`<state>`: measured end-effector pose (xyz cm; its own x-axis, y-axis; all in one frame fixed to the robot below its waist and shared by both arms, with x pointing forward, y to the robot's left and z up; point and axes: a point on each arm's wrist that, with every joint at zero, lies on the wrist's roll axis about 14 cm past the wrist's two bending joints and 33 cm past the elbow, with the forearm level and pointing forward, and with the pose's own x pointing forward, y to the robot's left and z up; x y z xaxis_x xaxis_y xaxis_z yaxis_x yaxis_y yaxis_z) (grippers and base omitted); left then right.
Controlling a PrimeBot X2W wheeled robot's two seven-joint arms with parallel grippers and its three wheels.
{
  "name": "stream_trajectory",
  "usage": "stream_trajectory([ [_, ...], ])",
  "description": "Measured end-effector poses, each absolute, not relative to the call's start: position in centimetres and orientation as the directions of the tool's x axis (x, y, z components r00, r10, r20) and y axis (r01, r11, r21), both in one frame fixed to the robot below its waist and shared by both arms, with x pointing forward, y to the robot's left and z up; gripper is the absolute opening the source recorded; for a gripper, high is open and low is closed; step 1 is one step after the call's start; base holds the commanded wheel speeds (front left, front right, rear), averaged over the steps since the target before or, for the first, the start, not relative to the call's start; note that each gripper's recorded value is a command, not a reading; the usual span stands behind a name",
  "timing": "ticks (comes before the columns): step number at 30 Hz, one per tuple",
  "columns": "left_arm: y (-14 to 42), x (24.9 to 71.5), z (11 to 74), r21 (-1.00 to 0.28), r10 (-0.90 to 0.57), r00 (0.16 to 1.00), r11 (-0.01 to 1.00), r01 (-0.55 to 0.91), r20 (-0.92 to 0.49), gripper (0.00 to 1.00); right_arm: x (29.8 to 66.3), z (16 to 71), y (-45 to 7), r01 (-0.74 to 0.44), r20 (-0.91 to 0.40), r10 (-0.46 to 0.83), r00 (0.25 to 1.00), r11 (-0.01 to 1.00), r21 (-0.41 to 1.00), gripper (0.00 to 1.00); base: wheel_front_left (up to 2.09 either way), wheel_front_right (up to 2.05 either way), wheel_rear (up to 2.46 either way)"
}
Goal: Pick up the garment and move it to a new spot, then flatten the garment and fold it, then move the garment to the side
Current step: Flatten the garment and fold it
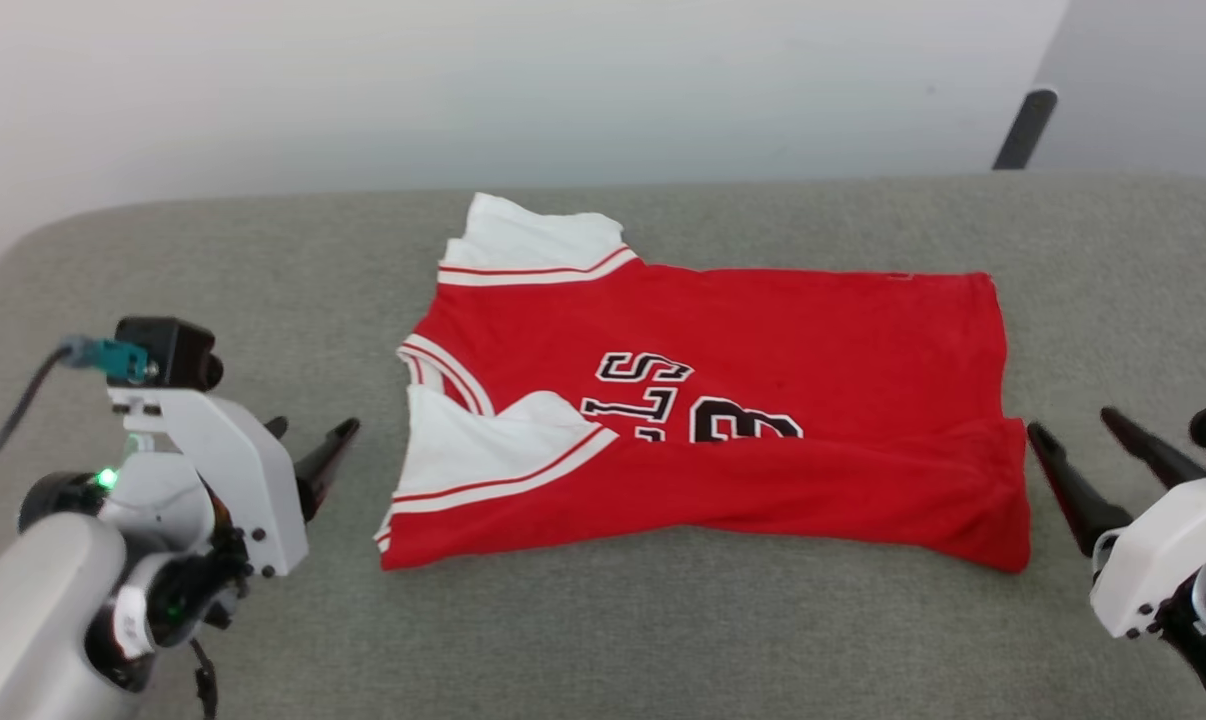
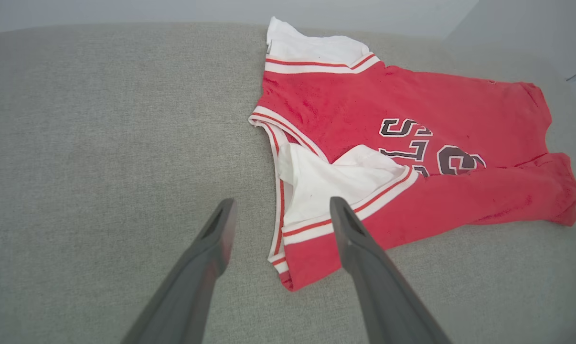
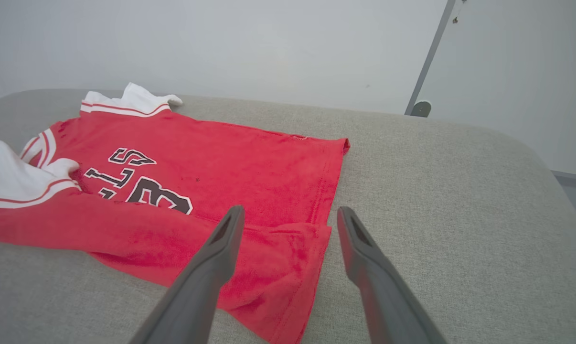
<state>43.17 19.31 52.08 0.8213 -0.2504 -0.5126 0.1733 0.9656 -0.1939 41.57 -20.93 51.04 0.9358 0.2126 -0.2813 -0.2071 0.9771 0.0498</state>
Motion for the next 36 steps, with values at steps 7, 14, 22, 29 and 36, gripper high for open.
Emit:
stream_trajectory([
  [7,18.6,43.6,49.1,-0.206,-0.256,0.676,0.966,0.156,-0.69,1.0,41.0,50.7,-22.5,-0.138,-0.293,0.154,0.944,0.988,0.075,1.0,0.0,0.0,0.0],
  [14,17.6,43.0,44.6,-0.216,-0.256,0.498,0.967,0.137,-0.828,1.0,40.6,49.5,-23.6,-0.089,-0.326,0.114,0.939,0.992,0.089,1.0,0.0,0.0,0.0],
  [22,17.2,43.4,41.1,-0.222,-0.247,0.394,0.969,0.108,-0.885,1.0,40.3,48.0,-24.8,-0.04,-0.364,0.073,0.929,0.995,0.097,1.0,0.0,0.0,0.0],
  [29,17.6,43.6,39.1,-0.205,-0.223,0.325,0.975,0.089,-0.919,1.0,40.3,47.3,-25.1,-0.025,-0.385,0.063,0.921,0.994,0.102,1.0,0.0,0.0,0.0],
  [36,17.6,43.4,38.5,-0.226,-0.239,0.296,0.971,0.077,-0.925,0.0,40.3,46.5,-24.3,-0.051,-0.439,0.098,0.893,0.992,0.116,1.0,0.0,0.0,0.0],
])
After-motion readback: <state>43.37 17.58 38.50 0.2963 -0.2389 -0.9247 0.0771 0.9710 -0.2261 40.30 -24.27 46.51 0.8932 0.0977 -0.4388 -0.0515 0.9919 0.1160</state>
